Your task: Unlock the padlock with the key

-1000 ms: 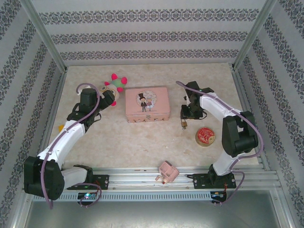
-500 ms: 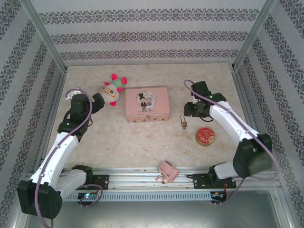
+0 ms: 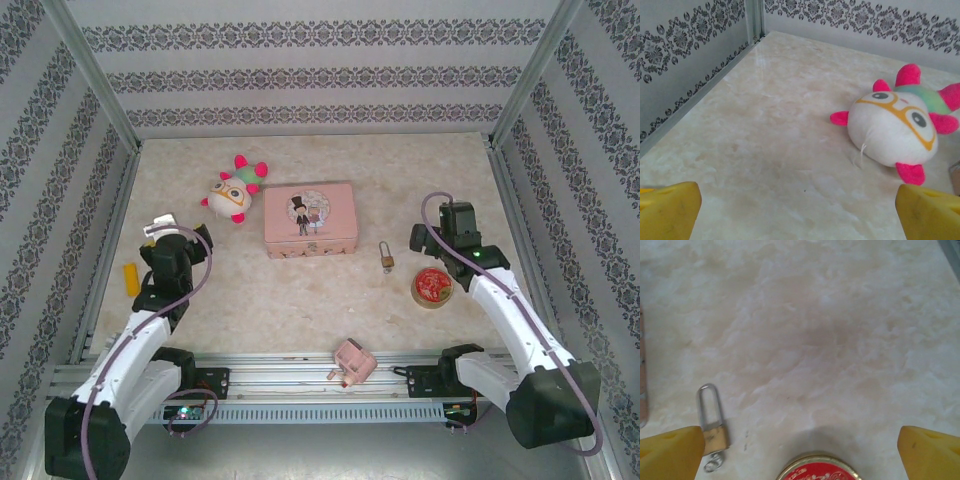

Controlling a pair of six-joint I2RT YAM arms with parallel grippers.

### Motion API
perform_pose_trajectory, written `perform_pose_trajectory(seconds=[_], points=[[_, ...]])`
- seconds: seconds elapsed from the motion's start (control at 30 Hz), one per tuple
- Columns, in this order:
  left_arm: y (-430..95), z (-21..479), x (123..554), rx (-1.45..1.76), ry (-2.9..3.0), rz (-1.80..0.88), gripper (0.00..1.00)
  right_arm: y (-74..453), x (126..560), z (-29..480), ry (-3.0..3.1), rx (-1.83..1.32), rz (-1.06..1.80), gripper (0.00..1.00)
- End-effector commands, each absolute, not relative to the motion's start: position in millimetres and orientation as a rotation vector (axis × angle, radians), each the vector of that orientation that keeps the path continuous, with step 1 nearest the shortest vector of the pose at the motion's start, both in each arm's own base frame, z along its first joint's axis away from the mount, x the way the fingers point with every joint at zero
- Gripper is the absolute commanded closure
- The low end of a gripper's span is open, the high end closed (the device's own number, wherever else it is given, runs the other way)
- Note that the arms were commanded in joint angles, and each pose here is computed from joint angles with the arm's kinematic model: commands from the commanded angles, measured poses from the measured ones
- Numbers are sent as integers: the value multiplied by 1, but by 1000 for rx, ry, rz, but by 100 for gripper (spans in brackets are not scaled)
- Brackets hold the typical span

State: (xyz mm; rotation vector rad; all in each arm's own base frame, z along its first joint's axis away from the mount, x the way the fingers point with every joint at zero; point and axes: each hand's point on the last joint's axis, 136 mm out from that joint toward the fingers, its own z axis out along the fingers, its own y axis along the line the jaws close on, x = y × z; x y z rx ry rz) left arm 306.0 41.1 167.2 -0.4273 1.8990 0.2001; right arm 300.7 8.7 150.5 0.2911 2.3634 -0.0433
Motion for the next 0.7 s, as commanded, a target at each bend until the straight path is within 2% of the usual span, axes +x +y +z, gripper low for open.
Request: perform_pose_trajectory(seconds=[0.0, 0.27, 0.67], points=[[46, 197, 324, -373, 1747, 239, 1, -9, 322, 169, 2186, 317, -129, 2], [33, 171, 355, -243, 1788, 204, 1, -15, 344, 181, 1970, 204, -196, 2], [14, 138, 383, -79, 1831, 145, 1, -25, 356, 167, 1878, 195, -184, 2]])
